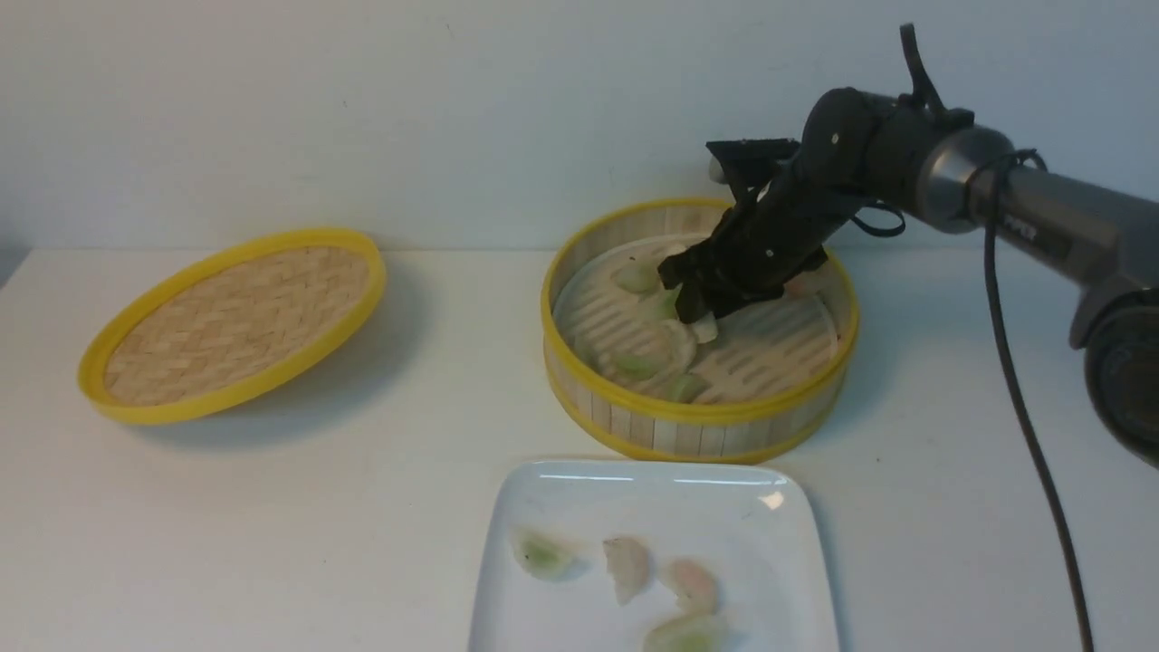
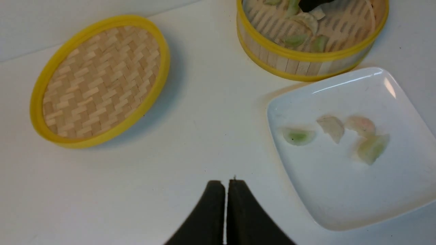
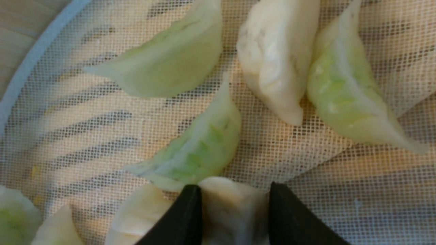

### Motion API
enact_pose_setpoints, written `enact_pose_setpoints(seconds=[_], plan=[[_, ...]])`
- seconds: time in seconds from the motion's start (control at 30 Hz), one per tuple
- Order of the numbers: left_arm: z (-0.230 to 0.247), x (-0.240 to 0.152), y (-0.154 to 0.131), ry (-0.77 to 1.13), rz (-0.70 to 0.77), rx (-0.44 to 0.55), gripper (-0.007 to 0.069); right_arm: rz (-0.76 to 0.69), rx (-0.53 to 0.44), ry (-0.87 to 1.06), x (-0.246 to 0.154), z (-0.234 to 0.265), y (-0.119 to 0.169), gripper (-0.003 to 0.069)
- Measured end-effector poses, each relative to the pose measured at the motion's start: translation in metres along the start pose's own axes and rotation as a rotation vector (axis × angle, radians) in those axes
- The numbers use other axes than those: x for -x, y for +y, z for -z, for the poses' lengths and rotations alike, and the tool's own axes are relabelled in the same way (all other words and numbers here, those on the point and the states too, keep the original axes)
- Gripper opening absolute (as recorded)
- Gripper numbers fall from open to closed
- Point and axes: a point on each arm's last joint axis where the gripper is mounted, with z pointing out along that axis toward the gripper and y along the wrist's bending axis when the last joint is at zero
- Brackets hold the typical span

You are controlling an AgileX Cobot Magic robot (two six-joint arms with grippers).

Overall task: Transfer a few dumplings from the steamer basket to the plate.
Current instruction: Use the right arm to grab a dumpling from inside the steamer, then use the right arm to put the dumpling into the plate

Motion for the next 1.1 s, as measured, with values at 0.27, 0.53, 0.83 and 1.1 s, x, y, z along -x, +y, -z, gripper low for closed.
enact_pose_setpoints(seconds=[0.27,0.53,0.83,1.1], plan=[[0.000,0.000,0.000,0.000,0.000,0.001,-0.0006,0.065,0.029,0.019,0.020,0.065,0.020,0.0232],[0.000,0.000,0.000,0.000,0.000,0.001,-0.0006,0.084,0.024,-0.219,0.033,0.196,0.054,0.0232],[0.000,0.000,0.000,0.000,-0.007,0.001,-0.0006,0.059,0.035,-0.083,-0.048,0.237,0.064,0.0232],[0.000,0.002,0.000,-0.020,-0.011,0.001,-0.0006,-0.016,0.061,0.193,-0.132,0.129,0.053,0.0232]])
